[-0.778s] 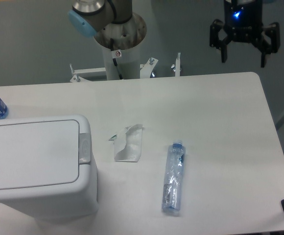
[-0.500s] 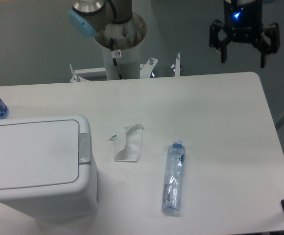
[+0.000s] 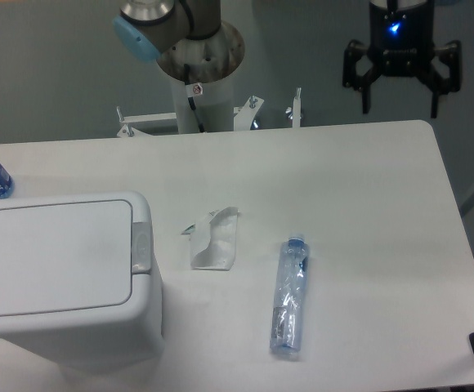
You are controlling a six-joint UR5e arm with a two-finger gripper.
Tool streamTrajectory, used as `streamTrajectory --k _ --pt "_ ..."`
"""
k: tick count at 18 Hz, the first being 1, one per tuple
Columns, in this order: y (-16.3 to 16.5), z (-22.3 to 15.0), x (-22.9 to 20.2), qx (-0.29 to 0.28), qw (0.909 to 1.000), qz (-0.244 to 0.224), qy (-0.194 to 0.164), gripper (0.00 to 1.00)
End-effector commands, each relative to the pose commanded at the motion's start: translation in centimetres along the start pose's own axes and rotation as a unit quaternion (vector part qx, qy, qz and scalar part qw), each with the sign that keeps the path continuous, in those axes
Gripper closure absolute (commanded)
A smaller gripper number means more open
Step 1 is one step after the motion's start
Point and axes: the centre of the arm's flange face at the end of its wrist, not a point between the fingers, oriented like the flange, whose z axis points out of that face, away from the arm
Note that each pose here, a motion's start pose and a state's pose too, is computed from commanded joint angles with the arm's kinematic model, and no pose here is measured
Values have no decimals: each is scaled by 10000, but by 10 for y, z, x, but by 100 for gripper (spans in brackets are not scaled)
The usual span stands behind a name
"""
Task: Open the trash can
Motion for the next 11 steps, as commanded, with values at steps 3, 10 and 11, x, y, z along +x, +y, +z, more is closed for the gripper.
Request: streamTrajectory --k 3,10,11 --pt "-26 7 33 128 9972 -695 232 0" --pt "-79 31 125 267 9830 -1380 1177 0" --pt "-86 33 136 292 9805 -1442 1304 0"
